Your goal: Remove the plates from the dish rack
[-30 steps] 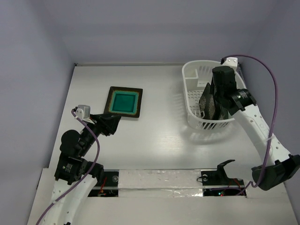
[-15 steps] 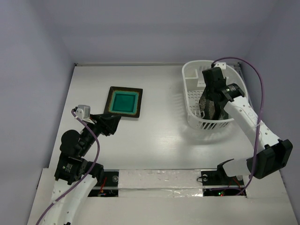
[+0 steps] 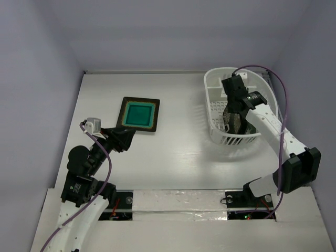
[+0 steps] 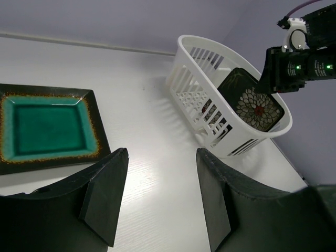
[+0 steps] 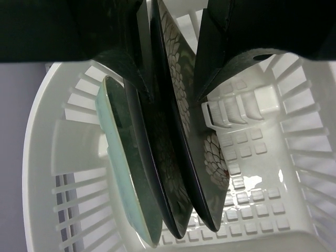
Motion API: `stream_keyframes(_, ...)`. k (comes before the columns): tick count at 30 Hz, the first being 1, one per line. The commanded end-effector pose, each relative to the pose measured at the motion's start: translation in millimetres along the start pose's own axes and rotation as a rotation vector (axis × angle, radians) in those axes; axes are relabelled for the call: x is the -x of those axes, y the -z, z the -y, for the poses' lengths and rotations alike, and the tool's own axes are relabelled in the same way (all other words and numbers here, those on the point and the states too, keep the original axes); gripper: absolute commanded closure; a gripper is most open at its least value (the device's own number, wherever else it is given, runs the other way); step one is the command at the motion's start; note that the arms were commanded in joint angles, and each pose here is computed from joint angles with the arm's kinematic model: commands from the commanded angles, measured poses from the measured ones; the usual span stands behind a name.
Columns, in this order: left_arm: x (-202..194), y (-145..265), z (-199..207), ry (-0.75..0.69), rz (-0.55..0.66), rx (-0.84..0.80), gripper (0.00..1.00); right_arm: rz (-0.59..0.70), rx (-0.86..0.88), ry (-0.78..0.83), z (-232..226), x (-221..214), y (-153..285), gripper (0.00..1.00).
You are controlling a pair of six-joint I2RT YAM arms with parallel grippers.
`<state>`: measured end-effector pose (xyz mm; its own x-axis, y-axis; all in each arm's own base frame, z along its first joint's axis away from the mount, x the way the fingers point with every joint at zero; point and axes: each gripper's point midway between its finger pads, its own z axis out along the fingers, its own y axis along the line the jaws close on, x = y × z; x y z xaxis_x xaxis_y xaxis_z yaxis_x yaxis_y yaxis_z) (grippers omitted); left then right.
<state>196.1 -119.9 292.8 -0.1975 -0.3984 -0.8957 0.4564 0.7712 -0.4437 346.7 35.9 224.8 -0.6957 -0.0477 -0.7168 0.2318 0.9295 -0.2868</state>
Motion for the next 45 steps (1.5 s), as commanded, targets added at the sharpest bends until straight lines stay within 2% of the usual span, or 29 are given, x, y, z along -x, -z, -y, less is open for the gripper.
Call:
stream_keyframes(1,8.3,1.2,8.0,-0.012,0.035,-0.037,0.49,-0.018,-0.047,0.028,3.7,-0.7,-4.3,0.6)
stream_keyframes(6,8.6,0.8,8.3,-0.012,0.034,-0.038,0.49,-0.039,-0.068,0.056,2.4,-3.8,-11.2,0.62)
stream_keyframes(11,9.9,1.6,9.5,-0.014,0.04,-0.043,0.49,-0.061,-0.106,0.085,4.9,-9.2,-17.3,0.75)
stream_keyframes(18,10.4,2.6,9.9,-0.015,0.044,-0.045,0.49,-0.05,-0.128,0.091,11.0,-2.8,-13.1,0.85)
stream_keyframes(23,10.7,2.9,10.8,-0.014,0.045,-0.049,0.49,-0.016,-0.137,0.09,14.5,13.0,-3.5,0.99)
stream_keyframes(32,9.4,2.3,10.3,-0.013,0.042,-0.049,0.49,0.062,-0.164,0.105,22.0,32.9,13.3,1.0)
stream_keyframes(45,8.9,1.1,9.5,-0.011,0.038,-0.046,0.49,0.207,-0.176,0.0,44.9,66.9,56.3,1.0)
